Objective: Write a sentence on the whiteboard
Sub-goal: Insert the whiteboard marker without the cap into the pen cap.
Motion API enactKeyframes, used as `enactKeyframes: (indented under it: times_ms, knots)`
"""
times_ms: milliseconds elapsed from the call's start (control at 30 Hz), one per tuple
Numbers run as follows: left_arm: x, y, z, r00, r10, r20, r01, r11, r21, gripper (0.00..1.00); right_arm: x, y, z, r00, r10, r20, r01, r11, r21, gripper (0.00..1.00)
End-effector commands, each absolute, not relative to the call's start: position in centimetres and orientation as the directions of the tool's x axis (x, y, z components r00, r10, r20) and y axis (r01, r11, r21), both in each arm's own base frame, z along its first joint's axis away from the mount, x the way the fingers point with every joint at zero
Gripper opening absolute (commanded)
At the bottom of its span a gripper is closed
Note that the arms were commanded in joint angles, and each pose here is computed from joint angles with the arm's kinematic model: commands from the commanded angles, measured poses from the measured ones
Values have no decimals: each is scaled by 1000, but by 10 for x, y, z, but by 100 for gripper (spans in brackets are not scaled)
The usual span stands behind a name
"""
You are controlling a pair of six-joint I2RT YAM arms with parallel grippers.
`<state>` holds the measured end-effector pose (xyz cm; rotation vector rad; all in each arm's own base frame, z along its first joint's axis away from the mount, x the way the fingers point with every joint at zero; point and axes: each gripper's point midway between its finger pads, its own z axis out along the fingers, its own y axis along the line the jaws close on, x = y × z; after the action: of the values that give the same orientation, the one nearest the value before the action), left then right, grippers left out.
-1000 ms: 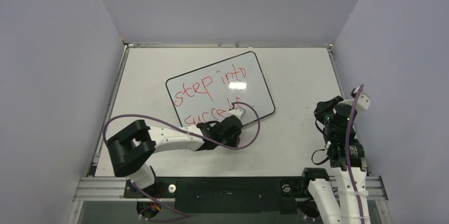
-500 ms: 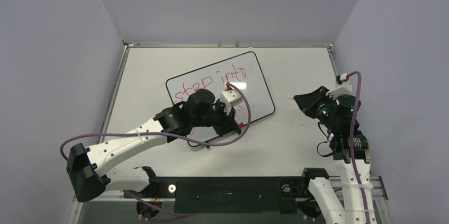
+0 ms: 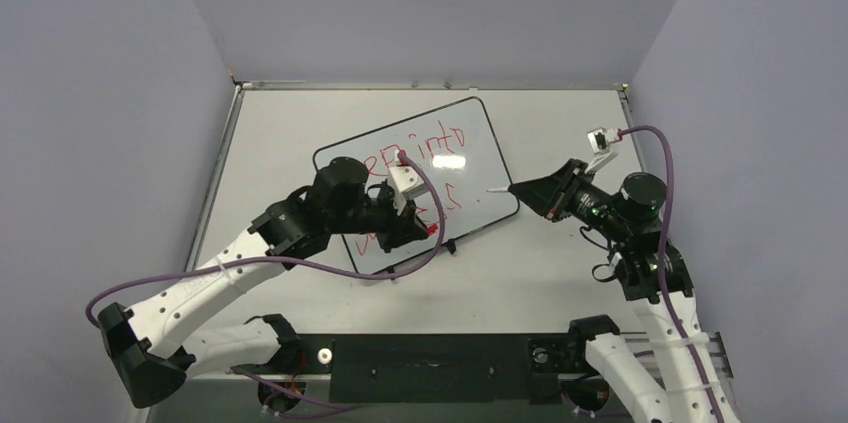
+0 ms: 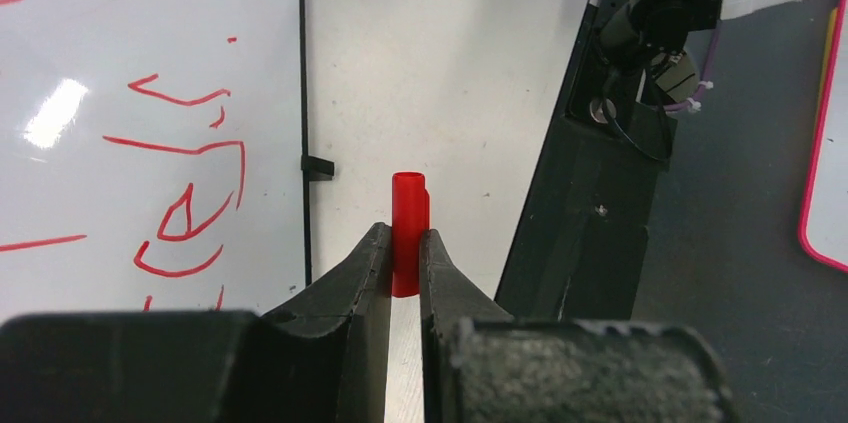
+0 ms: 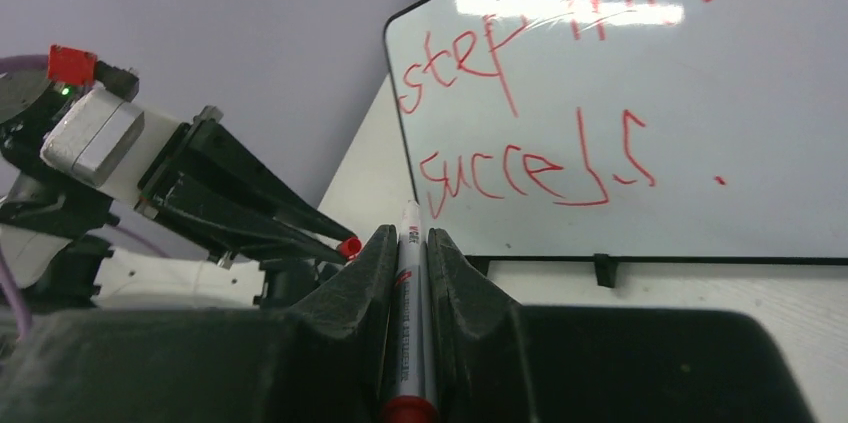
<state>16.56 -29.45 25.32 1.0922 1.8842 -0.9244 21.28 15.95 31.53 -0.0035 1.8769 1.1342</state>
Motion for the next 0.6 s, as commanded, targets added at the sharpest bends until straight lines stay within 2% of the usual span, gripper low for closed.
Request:
enactKeyframes:
  times_ms: [0,300,567]
  knots:
    - [152,-294,278,-224,297,-928,957,247,-152,0,200,194,339,-602,368,-709,-580,408,705,0]
    - [150,-287,276,-197,272,-942,964,228,-136,0,176,246,318,-654,186,-734,-647,367,669,0]
    - [156,-285,275,-212,261,-942,956,254,-145,0,171,263,309,-663,136,-736,-658,362,660,0]
